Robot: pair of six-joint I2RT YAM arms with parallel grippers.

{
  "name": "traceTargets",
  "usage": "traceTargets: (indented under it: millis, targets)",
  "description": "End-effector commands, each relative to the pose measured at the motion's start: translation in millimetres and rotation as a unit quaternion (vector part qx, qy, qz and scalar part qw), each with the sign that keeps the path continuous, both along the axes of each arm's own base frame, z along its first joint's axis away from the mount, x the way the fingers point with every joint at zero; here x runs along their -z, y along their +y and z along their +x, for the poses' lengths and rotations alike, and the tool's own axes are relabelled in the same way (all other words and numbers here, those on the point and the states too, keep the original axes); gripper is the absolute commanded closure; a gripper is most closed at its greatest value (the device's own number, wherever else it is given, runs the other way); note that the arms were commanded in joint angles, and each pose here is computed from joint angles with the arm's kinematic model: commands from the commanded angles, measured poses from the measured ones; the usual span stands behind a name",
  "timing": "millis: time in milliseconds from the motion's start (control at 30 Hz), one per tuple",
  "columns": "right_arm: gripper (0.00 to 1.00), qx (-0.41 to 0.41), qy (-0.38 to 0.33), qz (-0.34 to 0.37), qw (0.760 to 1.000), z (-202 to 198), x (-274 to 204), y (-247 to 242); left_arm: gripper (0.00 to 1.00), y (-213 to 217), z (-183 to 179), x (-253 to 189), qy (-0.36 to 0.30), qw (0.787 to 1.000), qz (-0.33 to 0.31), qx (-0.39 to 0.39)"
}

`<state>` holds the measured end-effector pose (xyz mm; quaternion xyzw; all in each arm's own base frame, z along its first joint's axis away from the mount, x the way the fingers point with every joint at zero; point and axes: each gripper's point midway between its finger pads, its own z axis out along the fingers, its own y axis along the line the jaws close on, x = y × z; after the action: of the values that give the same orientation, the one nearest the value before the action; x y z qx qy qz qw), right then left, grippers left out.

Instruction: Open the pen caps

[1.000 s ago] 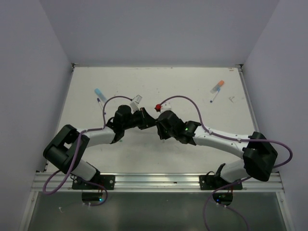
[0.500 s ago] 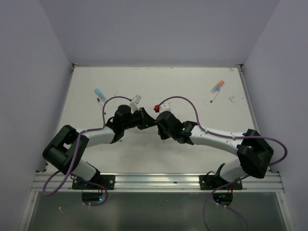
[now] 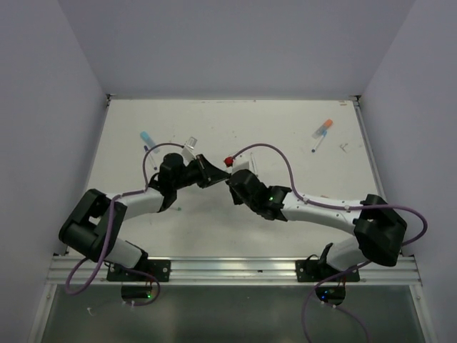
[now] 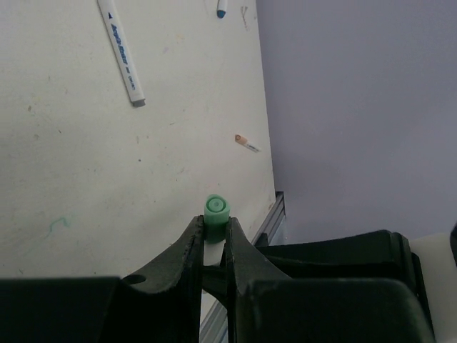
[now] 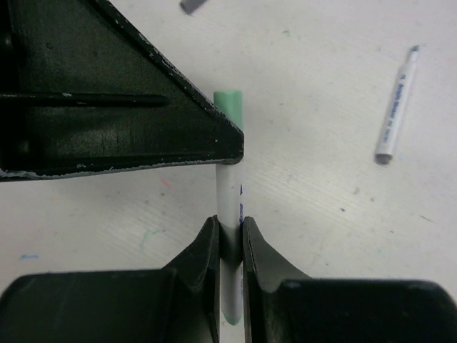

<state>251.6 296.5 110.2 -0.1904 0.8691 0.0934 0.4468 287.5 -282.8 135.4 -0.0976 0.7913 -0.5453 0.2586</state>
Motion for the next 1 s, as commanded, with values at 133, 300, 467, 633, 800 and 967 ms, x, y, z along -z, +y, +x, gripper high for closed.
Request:
traceTargets:
  millis: [133, 300, 467, 633, 800, 967]
  targets:
    - [1.00, -0.143, 0.145, 0.181, 0.962, -28.4, 7.4, 15.6, 1.00, 29.1, 8.1, -88.3, -0.227, 0.969, -0.088, -0.043]
    - [1.00, -0.221, 0.200, 0.280, 0.913, -48.3, -17.4, 37.8, 1.00, 20.0, -2.0, -106.3, -0.279, 0.956, -0.085, 0.010]
    - [1.00, -0.233, 0.228, 0.307, 0.894, -54.4, -20.5, 38.8, 1.00, 19.6, -9.7, -121.0, -0.317, 0.944, -0.090, 0.024]
    - [1.00, -0.212, 0.231, 0.269, 0.910, -50.3, -4.9, 28.5, 1.00, 22.0, 6.7, -113.0, -0.284, 0.957, -0.060, -0.003]
    - [1.00, -0.227, 0.209, 0.273, 0.911, -51.8, -17.6, 26.8, 1.00, 10.1, 9.7, -96.0, -0.232, 0.970, -0.072, 0.027]
    - [1.00, -0.233, 0.201, 0.270, 0.912, -52.8, -25.0, 25.7, 0.73, 3.5, 2.2, -74.0, -0.193, 0.974, -0.108, 0.052]
